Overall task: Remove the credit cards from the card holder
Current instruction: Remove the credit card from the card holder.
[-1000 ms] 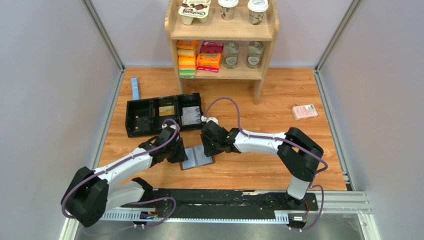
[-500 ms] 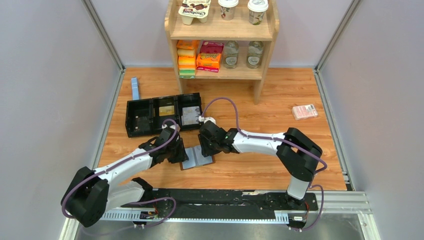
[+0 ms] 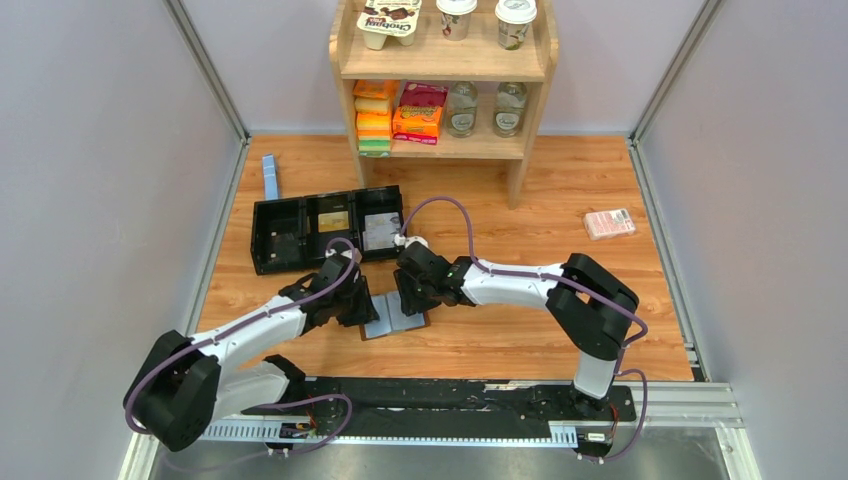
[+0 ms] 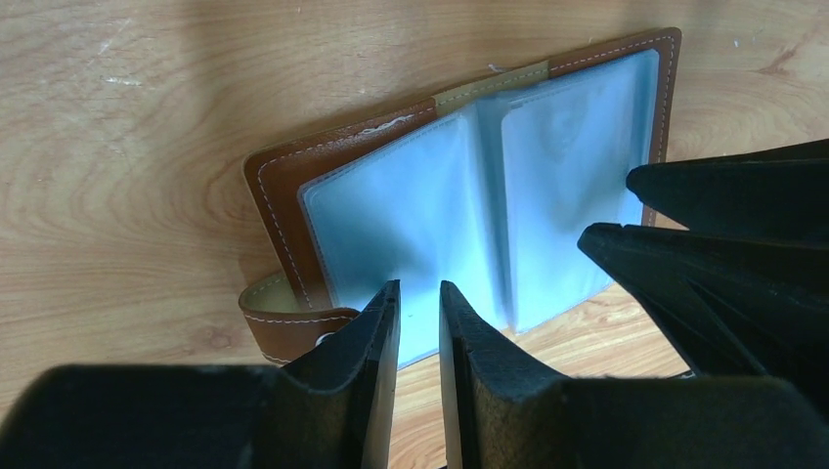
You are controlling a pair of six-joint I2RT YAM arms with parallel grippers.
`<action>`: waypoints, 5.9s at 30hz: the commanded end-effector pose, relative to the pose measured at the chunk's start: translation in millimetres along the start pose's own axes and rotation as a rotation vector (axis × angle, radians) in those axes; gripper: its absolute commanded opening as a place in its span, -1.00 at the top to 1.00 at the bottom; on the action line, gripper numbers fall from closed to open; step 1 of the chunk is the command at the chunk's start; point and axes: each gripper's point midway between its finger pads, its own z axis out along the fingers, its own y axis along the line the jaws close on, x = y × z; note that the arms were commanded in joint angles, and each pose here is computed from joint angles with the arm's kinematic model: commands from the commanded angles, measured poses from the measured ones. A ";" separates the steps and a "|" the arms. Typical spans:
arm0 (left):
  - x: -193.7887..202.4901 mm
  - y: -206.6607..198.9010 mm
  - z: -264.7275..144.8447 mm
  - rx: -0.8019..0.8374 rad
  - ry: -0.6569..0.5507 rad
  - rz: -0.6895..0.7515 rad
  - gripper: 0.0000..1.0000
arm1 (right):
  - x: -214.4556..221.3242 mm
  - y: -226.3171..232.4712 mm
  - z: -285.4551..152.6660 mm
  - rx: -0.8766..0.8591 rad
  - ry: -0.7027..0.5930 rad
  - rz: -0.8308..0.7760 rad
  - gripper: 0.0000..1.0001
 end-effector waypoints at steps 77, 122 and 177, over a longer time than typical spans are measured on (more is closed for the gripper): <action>-18.4 -42.8 3.4 0.312 -0.163 -0.345 -0.04 | -4.6 -15.7 9.1 -0.143 -0.009 0.015 0.53; -41.9 -82.2 -26.0 0.613 -0.304 -0.300 0.55 | 23.5 -14.9 30.5 -0.180 0.082 0.081 0.55; -2.2 3.4 0.1 0.161 -0.219 -0.397 -0.02 | 26.2 -39.7 35.4 -0.137 0.119 0.119 0.62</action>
